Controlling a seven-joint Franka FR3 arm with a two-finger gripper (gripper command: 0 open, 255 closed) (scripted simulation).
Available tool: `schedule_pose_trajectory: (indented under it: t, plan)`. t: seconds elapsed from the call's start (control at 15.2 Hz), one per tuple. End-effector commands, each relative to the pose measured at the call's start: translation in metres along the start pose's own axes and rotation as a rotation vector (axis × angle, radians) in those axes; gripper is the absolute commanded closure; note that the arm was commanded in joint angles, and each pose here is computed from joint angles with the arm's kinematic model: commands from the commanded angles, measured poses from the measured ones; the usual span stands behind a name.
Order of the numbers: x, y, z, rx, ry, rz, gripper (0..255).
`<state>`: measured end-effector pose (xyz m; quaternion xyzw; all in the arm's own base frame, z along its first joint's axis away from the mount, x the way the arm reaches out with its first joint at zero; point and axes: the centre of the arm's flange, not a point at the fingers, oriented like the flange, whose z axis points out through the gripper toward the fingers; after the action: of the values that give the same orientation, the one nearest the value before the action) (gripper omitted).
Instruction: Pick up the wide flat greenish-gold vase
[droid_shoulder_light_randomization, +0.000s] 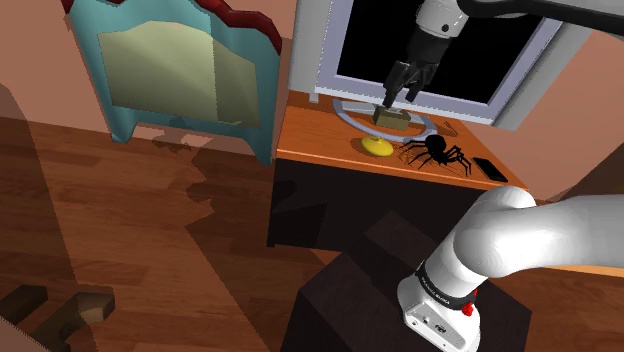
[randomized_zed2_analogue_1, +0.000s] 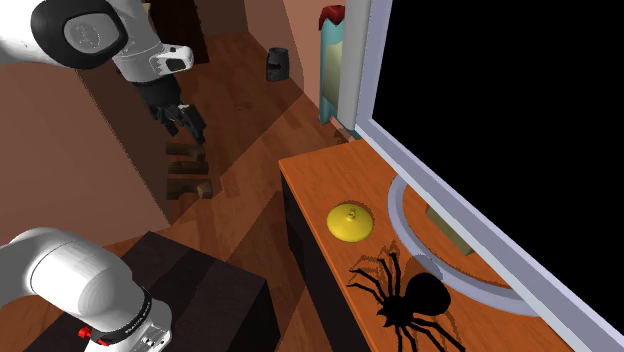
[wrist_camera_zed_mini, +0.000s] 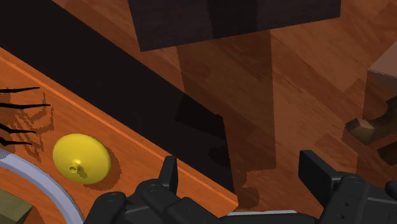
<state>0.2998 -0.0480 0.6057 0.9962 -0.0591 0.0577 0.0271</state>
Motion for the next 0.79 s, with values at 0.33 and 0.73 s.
schedule_pose_trajectory:
  t: [0.33, 0.73]
  plan:
    - [0.018, 0.051, 0.039, 0.016, 0.021, 0.007, 0]
    - [0.041, 0.112, 0.086, 0.036, 0.046, 0.014, 0]
